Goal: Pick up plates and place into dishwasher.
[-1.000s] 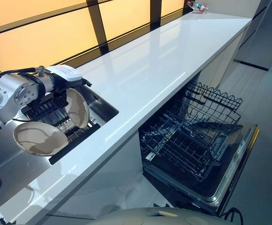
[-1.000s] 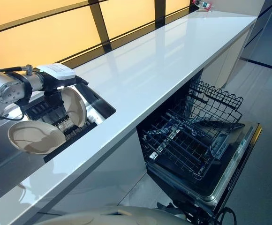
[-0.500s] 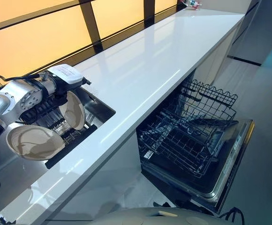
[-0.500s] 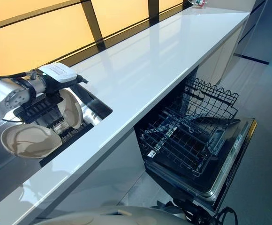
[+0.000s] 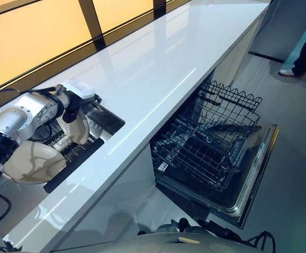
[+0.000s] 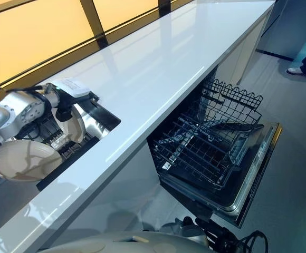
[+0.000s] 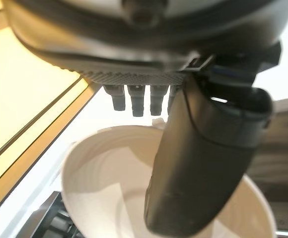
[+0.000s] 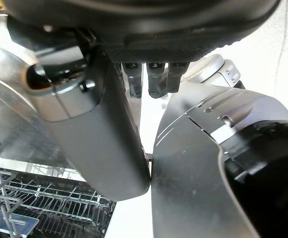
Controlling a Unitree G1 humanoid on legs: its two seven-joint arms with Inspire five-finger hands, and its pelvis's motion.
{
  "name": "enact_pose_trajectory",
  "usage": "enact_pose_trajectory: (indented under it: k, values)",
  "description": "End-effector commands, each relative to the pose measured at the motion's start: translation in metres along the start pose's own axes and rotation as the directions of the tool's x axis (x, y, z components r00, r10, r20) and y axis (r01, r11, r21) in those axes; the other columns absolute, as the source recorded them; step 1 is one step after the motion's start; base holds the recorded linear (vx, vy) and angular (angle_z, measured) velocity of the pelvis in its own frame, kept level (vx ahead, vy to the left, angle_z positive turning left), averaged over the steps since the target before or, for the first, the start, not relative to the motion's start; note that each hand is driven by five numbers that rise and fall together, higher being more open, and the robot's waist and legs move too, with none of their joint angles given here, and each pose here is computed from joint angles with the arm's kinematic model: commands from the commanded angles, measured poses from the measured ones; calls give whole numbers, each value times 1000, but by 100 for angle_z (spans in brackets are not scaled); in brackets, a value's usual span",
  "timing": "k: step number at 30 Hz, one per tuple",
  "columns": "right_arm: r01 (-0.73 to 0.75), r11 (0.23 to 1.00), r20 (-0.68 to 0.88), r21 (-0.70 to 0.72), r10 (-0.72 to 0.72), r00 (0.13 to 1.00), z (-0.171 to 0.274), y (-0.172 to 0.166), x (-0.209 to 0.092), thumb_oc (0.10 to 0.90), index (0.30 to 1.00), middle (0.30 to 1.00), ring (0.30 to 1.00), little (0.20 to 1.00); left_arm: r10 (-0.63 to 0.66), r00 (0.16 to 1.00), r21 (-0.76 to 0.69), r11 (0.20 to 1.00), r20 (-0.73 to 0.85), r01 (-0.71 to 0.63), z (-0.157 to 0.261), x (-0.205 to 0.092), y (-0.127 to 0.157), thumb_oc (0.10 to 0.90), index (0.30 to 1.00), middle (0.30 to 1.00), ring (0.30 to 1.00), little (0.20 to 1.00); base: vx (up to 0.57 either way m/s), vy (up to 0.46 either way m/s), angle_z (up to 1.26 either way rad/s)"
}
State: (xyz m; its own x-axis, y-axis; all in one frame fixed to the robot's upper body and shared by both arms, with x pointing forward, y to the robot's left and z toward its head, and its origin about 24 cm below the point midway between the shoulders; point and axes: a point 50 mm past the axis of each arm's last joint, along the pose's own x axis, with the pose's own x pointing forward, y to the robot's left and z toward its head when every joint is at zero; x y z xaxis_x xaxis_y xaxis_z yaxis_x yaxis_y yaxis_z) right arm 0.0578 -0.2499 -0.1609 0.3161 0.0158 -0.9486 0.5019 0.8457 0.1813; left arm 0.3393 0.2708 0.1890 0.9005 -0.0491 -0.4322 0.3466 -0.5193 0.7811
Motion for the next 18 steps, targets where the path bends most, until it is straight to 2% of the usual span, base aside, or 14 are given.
enact_pose_trajectory:
  k: [1, 10, 18]
  values:
    - [8, 1000, 9, -9, -8, 1000, 9, -5, -2, 800, 900, 900, 900, 900, 43, 957, -31, 998, -286, -54, -60, -27, 52, 108, 307, 307, 307, 208, 6, 6, -5]
    - [-1, 1000, 16, -3, 1, 1000, 13, -2, -1, 800, 900, 900, 900, 900, 4, 950, 76, 997, -313, 21, -66, -36, 68, 100, 300, 300, 300, 200, -1, -3, 0]
    - [-5, 1000, 15, 10, 5, 1000, 12, 1, 0, 800, 900, 900, 900, 900, 39, 956, 150, 989, -290, 5, -65, -46, 81, 100, 300, 300, 300, 200, -10, -14, 0]
